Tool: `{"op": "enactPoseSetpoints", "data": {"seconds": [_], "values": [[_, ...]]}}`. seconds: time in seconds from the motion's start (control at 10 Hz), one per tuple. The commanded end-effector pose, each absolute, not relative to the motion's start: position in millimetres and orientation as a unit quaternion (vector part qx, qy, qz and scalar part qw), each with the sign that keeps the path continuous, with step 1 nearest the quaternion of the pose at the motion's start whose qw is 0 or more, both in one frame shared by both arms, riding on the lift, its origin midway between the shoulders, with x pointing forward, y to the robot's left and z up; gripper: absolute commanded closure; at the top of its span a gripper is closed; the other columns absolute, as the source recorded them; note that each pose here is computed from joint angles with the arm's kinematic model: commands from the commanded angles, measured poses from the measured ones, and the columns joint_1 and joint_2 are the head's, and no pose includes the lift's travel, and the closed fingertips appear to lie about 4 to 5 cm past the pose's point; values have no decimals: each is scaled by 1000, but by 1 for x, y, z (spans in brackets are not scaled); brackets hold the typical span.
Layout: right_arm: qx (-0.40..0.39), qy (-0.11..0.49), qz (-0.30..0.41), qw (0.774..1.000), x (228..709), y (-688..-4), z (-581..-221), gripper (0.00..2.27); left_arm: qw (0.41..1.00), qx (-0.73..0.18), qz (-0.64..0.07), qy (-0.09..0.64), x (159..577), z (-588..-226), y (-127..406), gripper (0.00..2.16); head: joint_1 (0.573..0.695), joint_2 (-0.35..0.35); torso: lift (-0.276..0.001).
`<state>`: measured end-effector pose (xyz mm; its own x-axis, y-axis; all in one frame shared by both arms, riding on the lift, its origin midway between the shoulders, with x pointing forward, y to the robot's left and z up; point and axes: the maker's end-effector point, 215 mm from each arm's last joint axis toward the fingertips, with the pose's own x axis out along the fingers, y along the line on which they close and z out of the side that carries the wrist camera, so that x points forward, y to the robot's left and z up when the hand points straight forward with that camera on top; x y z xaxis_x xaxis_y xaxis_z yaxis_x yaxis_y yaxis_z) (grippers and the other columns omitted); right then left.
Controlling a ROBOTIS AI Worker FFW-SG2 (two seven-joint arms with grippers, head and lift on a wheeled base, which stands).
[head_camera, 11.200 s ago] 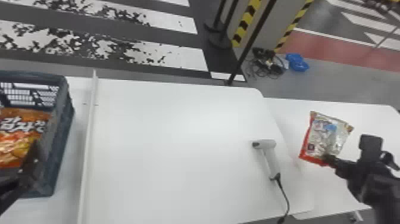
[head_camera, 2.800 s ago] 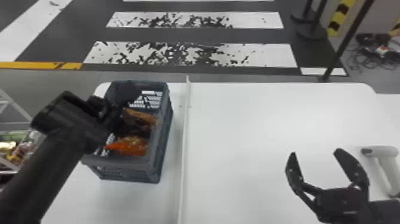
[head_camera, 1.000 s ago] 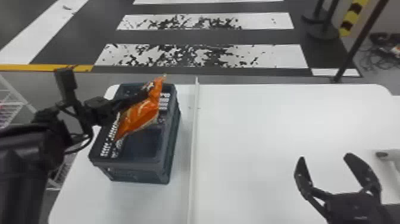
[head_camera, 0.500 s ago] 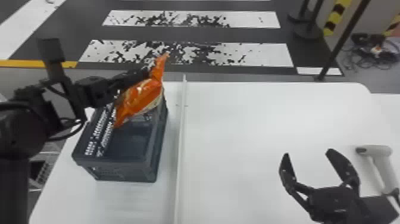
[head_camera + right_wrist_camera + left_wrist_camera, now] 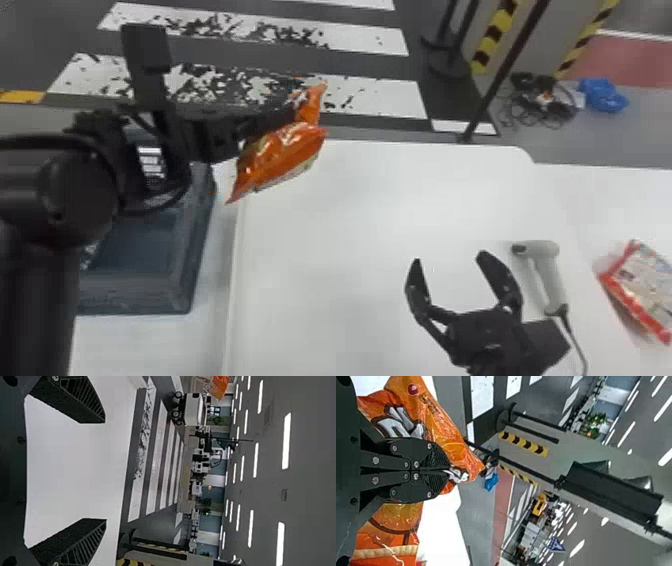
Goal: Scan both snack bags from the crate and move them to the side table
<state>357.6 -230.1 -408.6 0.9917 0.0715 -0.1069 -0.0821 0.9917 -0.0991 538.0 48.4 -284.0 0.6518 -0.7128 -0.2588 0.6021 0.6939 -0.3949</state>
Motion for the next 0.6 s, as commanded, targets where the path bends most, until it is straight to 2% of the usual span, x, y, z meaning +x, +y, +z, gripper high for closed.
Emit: {"op": "enactPoseSetpoints", "data": {"seconds": [0.0, 0.3, 0.5], "values": [[-55, 55, 28, 997, 357, -238, -409, 29, 887, -111, -391, 221, 531, -300, 0, 2135, 695, -215, -75], [-59, 55, 8, 997, 355, -252, -406, 29, 879, -52, -406, 246, 516, -355, -64, 2135, 695, -325, -75], [-58, 54, 1, 997, 355, -257, -405, 29, 877, -27, -418, 236, 501, -383, -102, 2135, 695, -350, -75]]}}
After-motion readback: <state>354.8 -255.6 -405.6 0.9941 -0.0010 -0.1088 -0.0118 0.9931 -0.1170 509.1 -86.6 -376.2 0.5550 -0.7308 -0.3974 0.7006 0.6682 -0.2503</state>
